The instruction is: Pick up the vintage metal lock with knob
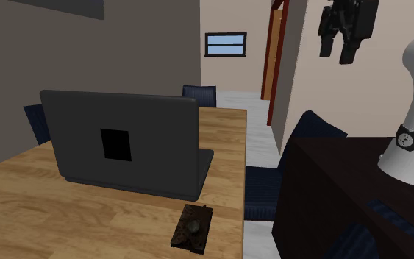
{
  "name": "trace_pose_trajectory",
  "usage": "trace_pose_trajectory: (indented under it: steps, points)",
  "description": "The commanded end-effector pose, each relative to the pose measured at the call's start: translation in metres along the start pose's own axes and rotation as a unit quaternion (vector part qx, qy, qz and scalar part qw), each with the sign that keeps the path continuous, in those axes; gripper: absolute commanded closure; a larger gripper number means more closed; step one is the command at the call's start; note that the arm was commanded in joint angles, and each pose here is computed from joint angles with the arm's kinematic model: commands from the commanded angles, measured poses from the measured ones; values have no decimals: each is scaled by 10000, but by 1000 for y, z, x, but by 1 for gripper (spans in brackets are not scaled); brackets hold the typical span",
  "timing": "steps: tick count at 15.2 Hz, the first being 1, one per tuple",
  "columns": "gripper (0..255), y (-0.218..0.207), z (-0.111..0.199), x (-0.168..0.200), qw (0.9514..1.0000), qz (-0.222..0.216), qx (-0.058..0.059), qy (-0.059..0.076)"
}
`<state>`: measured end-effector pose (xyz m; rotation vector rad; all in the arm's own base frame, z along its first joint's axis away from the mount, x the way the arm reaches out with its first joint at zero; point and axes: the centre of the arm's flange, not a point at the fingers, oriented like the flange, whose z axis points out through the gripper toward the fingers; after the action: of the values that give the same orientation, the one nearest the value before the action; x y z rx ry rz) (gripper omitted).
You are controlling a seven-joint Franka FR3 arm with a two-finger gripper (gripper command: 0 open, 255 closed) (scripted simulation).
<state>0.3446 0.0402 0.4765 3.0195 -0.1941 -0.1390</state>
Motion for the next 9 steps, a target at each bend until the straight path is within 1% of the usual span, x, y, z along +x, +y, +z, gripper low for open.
trace_pose_trajectory:
  steps: [1, 9]
  points:
    - [0, -15, 20, 17, 10000, 2, -9, 65]
    - [0, -62, 84, 81, 9996, 11, -66, 272]
